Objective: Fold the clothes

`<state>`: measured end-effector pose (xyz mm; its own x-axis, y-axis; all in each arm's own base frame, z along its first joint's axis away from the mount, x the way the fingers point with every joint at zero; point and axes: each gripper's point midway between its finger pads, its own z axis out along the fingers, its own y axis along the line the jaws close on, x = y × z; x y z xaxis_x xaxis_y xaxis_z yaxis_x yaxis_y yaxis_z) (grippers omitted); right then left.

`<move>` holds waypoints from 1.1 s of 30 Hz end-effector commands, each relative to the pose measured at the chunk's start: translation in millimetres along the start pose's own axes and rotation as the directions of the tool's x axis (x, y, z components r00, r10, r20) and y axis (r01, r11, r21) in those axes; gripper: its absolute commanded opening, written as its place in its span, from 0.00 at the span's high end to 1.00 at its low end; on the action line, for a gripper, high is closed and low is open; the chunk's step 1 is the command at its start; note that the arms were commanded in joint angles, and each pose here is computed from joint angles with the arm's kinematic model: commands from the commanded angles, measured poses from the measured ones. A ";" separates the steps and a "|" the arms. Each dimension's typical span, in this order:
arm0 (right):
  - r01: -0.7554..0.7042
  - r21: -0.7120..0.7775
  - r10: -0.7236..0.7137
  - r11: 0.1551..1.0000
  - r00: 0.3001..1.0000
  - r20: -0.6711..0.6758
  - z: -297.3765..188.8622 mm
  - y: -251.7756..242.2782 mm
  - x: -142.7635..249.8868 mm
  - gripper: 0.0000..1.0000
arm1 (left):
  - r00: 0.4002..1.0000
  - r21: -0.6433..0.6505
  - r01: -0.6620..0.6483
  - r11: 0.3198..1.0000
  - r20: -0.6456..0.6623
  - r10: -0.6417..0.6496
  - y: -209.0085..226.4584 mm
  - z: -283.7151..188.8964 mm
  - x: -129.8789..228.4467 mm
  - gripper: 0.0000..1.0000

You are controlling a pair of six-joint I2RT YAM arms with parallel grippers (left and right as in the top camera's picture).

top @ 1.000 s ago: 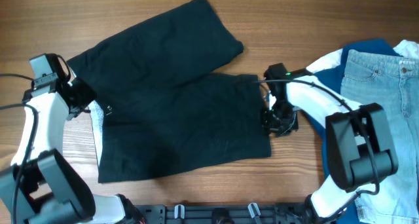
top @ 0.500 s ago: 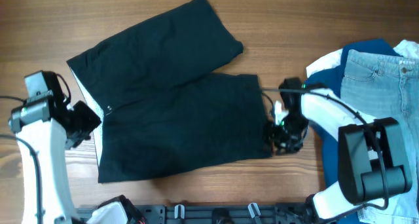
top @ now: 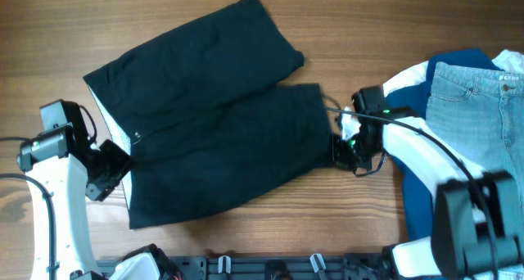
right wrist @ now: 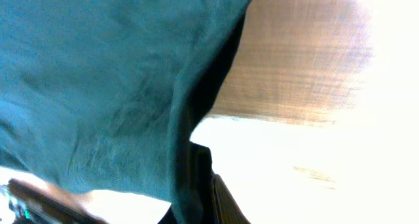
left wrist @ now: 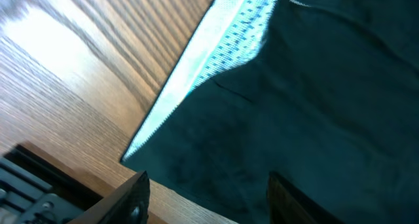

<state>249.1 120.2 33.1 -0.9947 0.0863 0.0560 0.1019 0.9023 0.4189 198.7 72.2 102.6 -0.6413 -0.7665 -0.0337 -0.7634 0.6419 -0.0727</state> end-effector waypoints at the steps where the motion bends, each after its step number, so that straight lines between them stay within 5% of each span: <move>1: 0.016 0.002 -0.016 1.000 0.976 0.216 -41.4 18.5 -36.9 0.96 | 0.996 0.003 0.072 0.997 -0.046 -0.072 -0.4 12.2 10.0 0.42; 13: -0.008 -0.077 0.034 0.997 0.939 0.343 -59.8 36.2 -61.5 0.96 | 0.935 -0.099 0.174 0.980 -0.296 -0.196 11.3 69.5 56.3 0.42; 20: -0.005 -0.078 0.032 0.997 0.937 0.347 -60.2 36.7 -62.4 0.96 | 0.933 -0.142 0.053 0.988 -0.346 -0.100 -1.8 84.6 89.4 0.34; 24: -0.002 -0.079 0.030 0.997 0.936 0.352 -60.7 37.4 -63.7 0.96 | 0.913 -0.221 0.040 0.974 -0.388 -0.125 9.0 97.0 116.4 0.38; 26: -0.001 -0.080 0.030 0.997 0.935 0.352 -60.8 37.4 -63.8 0.96 | 0.912 -0.229 0.036 0.973 -0.390 -0.125 12.4 101.5 119.0 0.55; 30: 0.002 -0.080 0.027 0.997 0.935 0.355 -61.0 37.7 -64.4 0.96 | 0.926 -0.245 0.027 0.969 -0.360 -0.117 15.8 103.5 113.3 0.47; 33: 0.002 -0.080 0.027 0.997 0.934 0.355 -61.0 37.7 -64.4 0.96 | 0.926 -0.230 0.028 0.973 -0.360 -0.112 11.8 104.6 113.6 0.58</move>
<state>312.1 124.6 91.1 -0.9441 0.2408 -0.2252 0.1035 0.8650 0.4909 126.3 -9.0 -3.4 -0.5381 -0.7699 0.3430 -0.7800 0.6091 0.1436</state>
